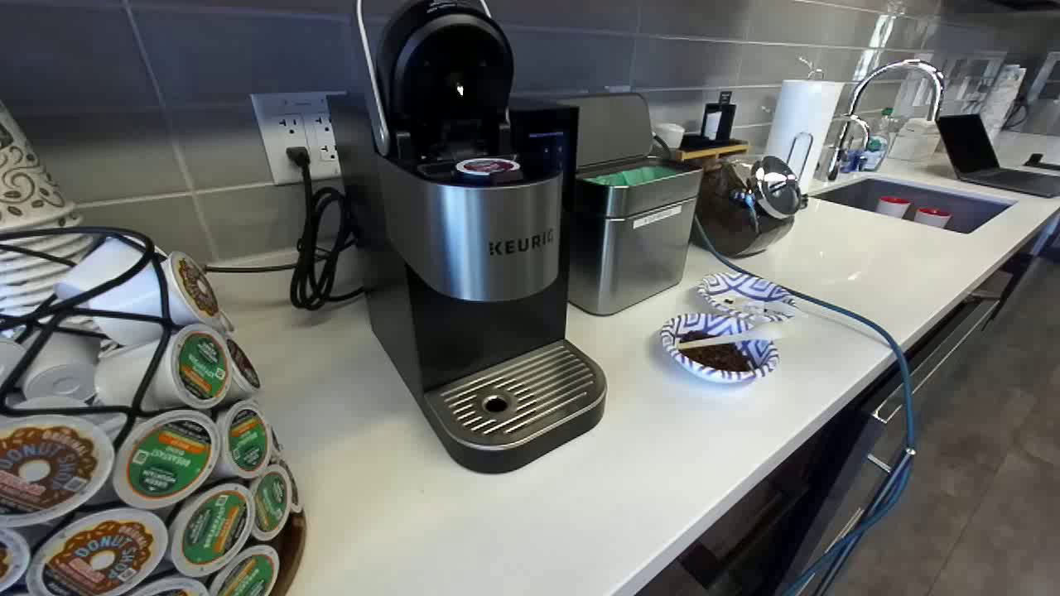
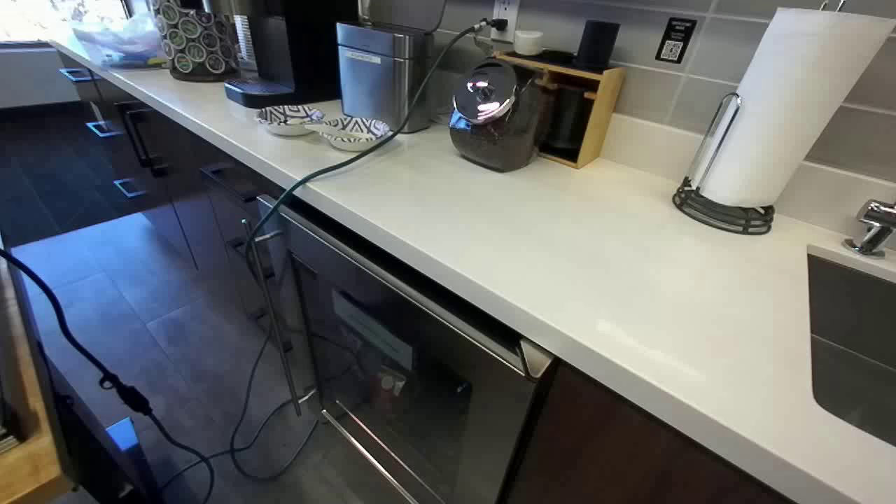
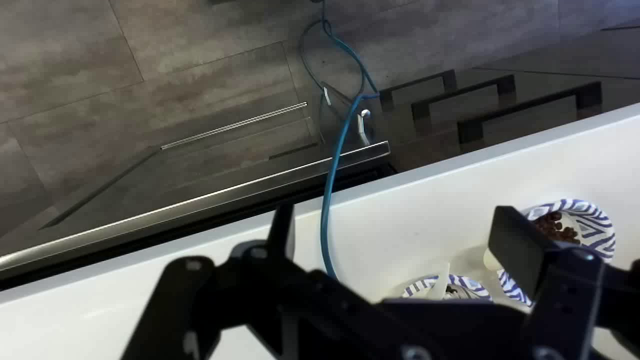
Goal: Move the white spoon to the bowl on the right.
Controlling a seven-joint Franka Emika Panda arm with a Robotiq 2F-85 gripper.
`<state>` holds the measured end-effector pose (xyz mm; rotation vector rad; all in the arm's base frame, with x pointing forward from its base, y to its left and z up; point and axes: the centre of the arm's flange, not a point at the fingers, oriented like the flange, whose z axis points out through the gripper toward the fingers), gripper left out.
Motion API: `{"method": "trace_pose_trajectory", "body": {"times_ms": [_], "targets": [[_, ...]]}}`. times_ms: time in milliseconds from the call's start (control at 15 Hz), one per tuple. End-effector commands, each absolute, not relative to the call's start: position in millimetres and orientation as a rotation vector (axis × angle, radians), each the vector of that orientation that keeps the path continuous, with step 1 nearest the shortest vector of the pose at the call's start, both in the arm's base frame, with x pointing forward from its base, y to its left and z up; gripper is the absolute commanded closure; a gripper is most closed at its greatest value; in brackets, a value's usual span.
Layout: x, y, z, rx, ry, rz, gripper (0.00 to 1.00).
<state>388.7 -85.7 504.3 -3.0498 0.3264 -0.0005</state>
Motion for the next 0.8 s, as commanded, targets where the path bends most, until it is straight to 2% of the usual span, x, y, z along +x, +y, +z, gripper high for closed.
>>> {"method": "trace_pose_trajectory", "body": {"times_ms": [0, 467, 733], "targets": [[389, -86, 504, -3.050, 0.326, 0.000, 0.00], [389, -86, 504, -3.050, 0.326, 0.000, 0.00], [412, -12, 480, -3.040, -0.054, -0.146, 0.00]]}}
